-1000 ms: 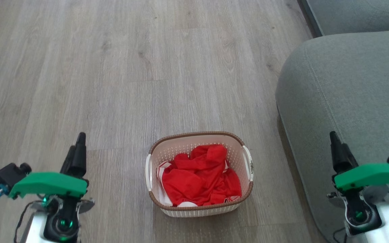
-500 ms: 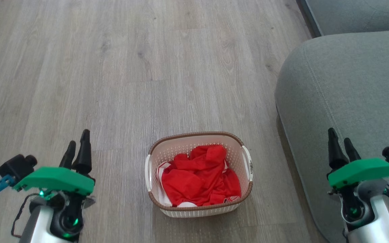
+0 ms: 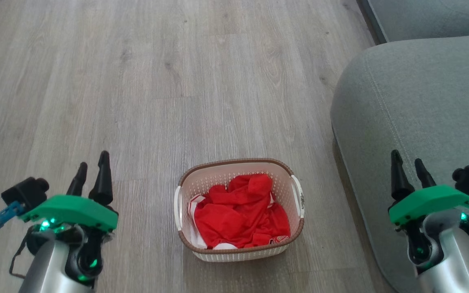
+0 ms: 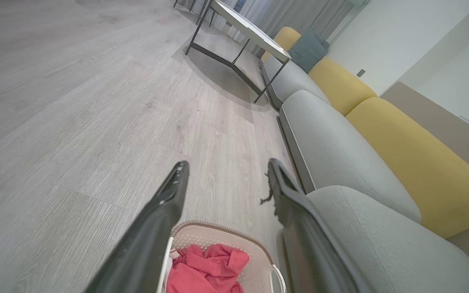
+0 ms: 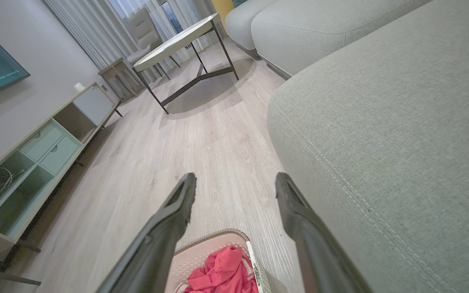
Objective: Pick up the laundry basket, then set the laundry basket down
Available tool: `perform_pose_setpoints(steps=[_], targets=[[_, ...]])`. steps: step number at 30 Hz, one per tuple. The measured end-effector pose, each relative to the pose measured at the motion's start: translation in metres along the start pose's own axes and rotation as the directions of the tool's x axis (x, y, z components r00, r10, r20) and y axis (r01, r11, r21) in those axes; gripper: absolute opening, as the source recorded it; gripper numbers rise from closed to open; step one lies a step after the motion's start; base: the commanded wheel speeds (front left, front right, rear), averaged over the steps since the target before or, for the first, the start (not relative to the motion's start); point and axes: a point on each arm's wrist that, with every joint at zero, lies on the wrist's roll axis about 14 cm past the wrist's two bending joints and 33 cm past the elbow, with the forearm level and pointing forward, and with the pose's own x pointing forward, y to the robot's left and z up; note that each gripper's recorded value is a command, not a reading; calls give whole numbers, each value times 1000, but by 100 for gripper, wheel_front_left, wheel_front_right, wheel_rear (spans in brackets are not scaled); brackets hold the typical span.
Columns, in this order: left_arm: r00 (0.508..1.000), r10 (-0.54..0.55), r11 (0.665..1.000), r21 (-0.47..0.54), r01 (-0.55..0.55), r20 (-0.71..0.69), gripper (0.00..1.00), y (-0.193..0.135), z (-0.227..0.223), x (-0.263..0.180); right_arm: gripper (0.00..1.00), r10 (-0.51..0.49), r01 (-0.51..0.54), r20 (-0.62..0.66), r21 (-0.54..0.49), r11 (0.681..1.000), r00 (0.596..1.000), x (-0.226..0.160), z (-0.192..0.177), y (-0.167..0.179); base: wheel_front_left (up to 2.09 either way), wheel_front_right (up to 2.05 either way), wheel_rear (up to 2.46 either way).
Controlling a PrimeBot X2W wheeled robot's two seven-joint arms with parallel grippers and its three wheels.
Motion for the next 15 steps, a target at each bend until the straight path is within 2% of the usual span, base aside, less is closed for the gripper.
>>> perform_pose_setpoints(steps=[15], targets=[[999,-31,985,173,27,22,100,-7,5,6,100,66,-66,-6,-173,983,998,6,-1,16,0,0,0]])
